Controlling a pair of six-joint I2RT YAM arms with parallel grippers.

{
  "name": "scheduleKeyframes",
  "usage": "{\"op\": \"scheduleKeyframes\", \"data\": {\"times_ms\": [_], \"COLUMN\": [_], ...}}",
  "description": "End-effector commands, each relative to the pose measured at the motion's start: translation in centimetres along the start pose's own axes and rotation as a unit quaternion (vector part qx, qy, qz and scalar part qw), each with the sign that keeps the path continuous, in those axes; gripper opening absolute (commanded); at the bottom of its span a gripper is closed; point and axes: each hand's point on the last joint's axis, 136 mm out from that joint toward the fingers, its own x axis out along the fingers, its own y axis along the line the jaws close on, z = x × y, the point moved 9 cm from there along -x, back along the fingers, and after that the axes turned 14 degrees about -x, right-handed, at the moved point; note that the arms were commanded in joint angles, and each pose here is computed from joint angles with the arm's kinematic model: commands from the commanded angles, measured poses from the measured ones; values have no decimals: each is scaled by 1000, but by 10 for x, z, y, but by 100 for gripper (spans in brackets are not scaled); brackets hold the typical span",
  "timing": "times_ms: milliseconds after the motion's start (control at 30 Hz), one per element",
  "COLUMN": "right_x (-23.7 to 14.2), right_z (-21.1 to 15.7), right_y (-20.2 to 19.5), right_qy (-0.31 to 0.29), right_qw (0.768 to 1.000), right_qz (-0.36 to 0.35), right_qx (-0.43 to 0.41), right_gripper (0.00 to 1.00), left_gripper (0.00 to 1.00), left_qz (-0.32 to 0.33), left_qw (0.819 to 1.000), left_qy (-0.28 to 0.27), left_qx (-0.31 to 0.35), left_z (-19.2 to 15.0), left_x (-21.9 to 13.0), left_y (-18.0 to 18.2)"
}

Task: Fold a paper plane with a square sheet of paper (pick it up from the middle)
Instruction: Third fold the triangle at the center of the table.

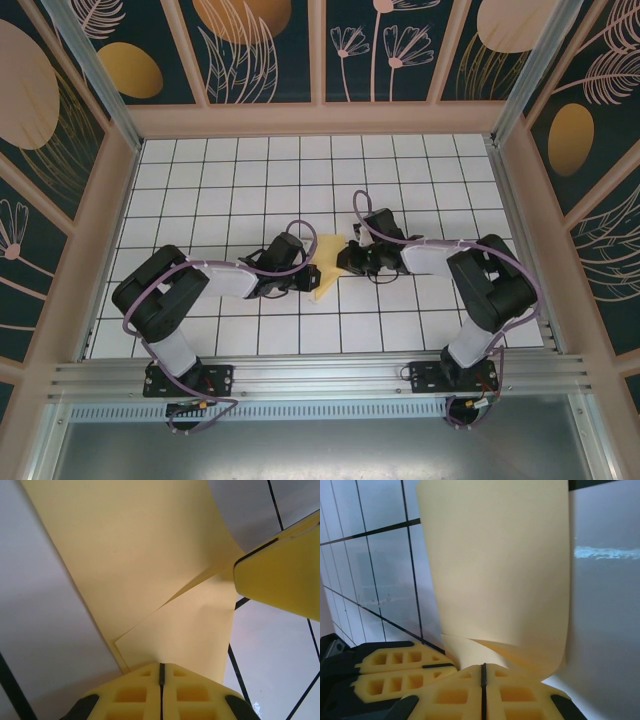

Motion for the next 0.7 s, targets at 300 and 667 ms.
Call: {"op": "scheduleKeyframes", "data": {"times_ms": [300,667], "right_x": [1,-7], "right_z": [2,16], "right_y": [-29,-20], "right_qy": [-2,-26], "right_qw": [997,999], "right_qz": [-58,-12], "right_qx": [41,30], "right_gripper": [10,11], "left_gripper": [5,4], "left_qz": [91,99], "left_qw": [995,994], "left_qy": [39,41], "left_qx": [1,1], "left_z": [-18,-20], "left_x": [7,7], "left_y": [33,36]}}
